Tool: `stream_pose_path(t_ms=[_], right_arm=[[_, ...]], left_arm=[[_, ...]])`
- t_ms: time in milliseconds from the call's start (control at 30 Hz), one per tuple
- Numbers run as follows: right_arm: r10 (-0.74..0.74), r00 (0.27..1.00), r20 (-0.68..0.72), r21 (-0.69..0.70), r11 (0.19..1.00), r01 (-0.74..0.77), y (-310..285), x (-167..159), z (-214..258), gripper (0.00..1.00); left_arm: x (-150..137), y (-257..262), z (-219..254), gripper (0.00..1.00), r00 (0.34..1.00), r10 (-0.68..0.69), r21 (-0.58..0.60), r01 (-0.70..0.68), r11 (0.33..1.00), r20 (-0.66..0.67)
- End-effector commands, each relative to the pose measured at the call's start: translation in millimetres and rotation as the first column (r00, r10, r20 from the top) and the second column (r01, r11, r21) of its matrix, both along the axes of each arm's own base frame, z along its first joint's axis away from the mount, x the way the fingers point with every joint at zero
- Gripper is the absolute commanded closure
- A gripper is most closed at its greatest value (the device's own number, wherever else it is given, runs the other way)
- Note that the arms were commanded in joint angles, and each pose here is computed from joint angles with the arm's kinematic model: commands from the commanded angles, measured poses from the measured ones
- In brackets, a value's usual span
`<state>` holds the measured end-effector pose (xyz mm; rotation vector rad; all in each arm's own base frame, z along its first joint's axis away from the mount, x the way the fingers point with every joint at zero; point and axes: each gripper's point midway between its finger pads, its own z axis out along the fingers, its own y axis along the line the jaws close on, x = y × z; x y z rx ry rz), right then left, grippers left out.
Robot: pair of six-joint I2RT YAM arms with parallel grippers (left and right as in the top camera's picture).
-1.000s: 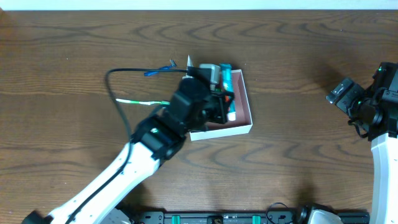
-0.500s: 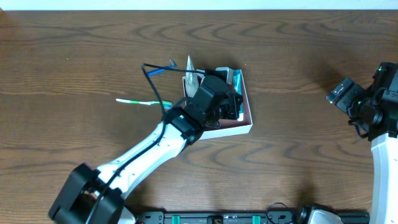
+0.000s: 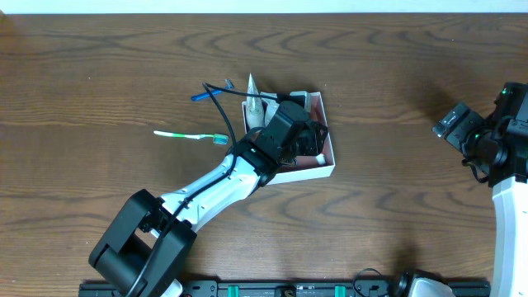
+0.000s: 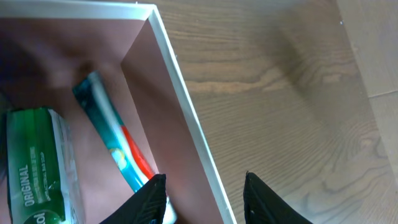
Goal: Pack container
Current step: 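Lift the toothpaste tube and lower it into the box, then release the toothpaste in the box and withdraw the left gripper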
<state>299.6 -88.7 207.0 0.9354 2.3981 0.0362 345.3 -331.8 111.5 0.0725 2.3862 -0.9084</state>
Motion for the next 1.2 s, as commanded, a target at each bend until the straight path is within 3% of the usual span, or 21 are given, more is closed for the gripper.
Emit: stream_pose_path(t_ms=[0,267,600,733,867,1033,1167], right_arm=[[-0.006,1.0,0.012,-0.02,1.0,0.007,-4.1,-0.2,6.3,0.01],[-0.006,1.0,0.012,-0.02,1.0,0.007,-4.1,-0.2,6.3,0.01],[-0.006,1.0,0.012,-0.02,1.0,0.007,-4.1,-0.2,6.3,0.01],[-0.006,1.0,0.012,-0.02,1.0,0.007,-4.1,-0.2,6.3,0.01],[-0.007,1.0,0.012,-0.02,1.0,0.007,-4.2,-0.2,6.3,0.01],[-0.006,1.0,0.012,-0.02,1.0,0.007,-4.1,-0.2,6.3,0.01],[-0.007,1.0,0.012,-0.02,1.0,0.007,-4.3,-0.2,6.3,0.01]], left_arm=[[7.6,3.3,7.2,0.58,0.999,0.024,-0.003,-0.024,1.0,0.025],[-3.3,1.5,53.5,0.59,0.994,-0.044,-0.041,0.048,0.998,0.097],[-58.0,27.2,141.2,0.59,0.956,-0.184,0.107,0.163,0.981,0.227],[-53.7,95.1,138.6,0.59,0.968,0.011,0.301,-0.09,0.949,0.252],[-46.1,166.3,126.1,0.59,0.928,0.261,0.445,-0.358,0.821,0.265],[-35.4,213.3,106.6,0.59,0.866,0.452,0.488,-0.496,0.718,0.215],[-20.0,243.1,86.2,0.59,0.754,0.639,0.462,-0.624,0.63,0.148]])
